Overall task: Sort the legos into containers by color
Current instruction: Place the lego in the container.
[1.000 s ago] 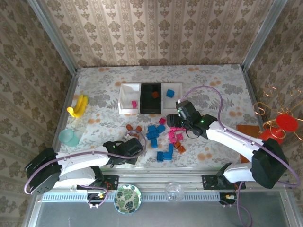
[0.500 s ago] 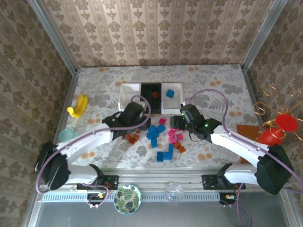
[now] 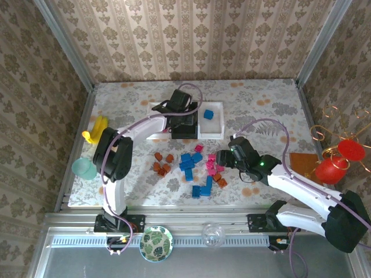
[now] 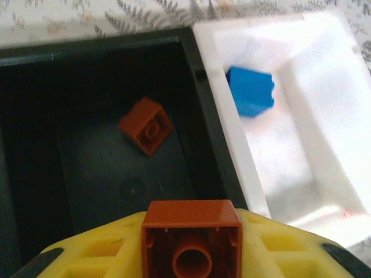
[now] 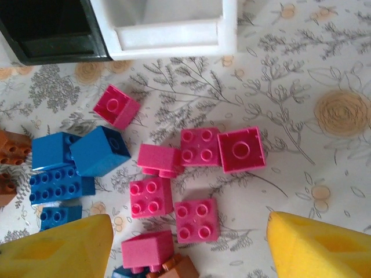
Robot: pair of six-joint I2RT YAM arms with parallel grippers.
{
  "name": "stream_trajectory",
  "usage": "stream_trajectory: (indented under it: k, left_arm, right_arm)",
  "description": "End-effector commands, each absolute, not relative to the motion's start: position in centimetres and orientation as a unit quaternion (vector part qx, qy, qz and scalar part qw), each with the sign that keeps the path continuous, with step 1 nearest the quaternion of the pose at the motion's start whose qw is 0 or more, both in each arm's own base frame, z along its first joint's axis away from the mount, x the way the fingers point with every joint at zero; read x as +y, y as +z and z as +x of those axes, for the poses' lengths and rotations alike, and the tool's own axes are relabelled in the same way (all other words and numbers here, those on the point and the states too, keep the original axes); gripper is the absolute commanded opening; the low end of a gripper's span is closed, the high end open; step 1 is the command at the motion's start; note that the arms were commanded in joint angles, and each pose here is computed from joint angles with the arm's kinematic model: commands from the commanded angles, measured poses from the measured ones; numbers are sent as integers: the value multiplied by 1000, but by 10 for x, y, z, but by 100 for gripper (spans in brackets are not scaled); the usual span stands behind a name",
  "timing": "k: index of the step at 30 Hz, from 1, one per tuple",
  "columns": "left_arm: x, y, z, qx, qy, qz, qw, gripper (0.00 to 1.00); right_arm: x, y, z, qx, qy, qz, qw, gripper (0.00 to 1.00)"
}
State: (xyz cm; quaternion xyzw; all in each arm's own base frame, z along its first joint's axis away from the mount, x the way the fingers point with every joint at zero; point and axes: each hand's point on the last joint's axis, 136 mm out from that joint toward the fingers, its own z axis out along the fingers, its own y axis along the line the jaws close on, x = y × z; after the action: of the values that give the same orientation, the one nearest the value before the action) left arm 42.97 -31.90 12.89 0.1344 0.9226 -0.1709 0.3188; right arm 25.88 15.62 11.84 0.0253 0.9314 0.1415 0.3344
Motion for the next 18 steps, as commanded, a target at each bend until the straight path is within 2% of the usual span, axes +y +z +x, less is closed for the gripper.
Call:
stream_trajectory:
  k: [1,7,10,13,18]
  left_arm:
    - [-323,138,439,922,-175,138,315,50]
    - [-335,184,431,900,-227,133,348,76]
    - [-335,211,413,883,-254,137,370,86]
    - [-331,225,387,871,-275,141,381,100]
    - [-316,220,335,864,-283,154,386,100]
  right_arm:
    - [144,109,249,937,130,46,321,72]
    - [143,103,248,938,129,54,316,73]
    - [146,99,252,939,126,56,314,73]
    - [148,90,254,946,117,53,299,72]
    - [154,68,252,957,109,44,266,72]
